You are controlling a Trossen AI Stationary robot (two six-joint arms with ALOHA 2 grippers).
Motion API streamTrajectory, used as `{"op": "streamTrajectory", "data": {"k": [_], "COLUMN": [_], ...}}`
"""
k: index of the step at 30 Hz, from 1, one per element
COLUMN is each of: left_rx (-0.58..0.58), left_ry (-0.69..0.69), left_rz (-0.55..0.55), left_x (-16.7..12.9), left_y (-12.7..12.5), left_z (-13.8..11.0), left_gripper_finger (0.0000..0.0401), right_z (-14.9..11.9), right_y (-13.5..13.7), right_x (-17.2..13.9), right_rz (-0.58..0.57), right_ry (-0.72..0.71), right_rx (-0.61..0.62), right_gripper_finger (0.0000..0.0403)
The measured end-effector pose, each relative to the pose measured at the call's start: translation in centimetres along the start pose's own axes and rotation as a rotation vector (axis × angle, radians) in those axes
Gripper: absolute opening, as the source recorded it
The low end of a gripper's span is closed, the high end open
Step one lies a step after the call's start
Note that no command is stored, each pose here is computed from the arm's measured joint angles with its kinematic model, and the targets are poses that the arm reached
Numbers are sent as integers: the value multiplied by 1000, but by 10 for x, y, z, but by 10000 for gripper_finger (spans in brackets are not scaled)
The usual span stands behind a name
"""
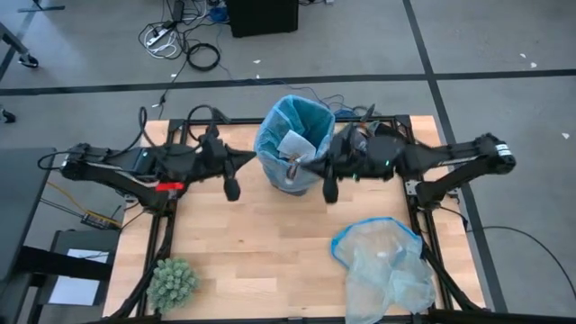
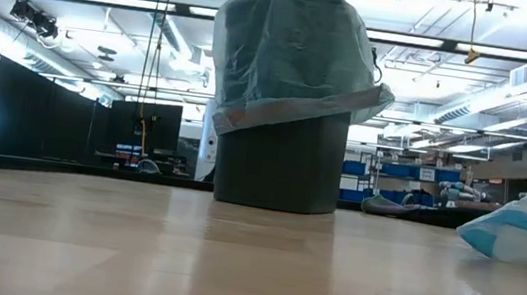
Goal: Place trash/remove bag and relplace
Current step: Put the plastic wrapper into the trash bin, then remove the trash bag from the bin
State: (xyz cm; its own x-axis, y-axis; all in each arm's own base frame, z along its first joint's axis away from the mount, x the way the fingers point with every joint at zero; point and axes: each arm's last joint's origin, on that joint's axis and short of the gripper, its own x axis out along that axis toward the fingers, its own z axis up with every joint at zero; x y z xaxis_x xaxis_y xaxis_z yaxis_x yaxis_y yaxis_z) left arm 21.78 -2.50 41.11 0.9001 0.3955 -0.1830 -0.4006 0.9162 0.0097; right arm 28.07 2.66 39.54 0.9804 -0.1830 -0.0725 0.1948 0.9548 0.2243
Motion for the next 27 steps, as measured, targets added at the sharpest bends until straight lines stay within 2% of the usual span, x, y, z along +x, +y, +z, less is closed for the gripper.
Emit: {"op": "streamTrajectory", "data": {"k": [6, 12, 16, 19, 22, 27], "left_rx": [-58, -40, -1, -38, -79, -151], "left_ry": [44, 84, 80, 29, -15, -14], "left_rz": [94, 152, 175, 170, 124, 40], "left_x": [23, 42, 52, 55, 59, 63], "left_y": [10, 16, 18, 21, 26, 32], "left_z": [-6, -13, -14, -9, -4, -2], "left_gripper_finger": [10, 10, 10, 11, 11, 11], "right_z": [7, -1, -3, -2, 0, 9], "right_y": [-39, -65, -75, -76, -75, -77], "right_x": [1, 7, 8, 8, 8, 7], "right_rz": [-147, -281, -320, -303, -295, -421], "right_ry": [24, 110, 145, 155, 149, 76], "right_rx": [3, 6, -31, -130, -208, -313], "right_gripper_finger": [0, 1, 16, 46, 94, 171]}}
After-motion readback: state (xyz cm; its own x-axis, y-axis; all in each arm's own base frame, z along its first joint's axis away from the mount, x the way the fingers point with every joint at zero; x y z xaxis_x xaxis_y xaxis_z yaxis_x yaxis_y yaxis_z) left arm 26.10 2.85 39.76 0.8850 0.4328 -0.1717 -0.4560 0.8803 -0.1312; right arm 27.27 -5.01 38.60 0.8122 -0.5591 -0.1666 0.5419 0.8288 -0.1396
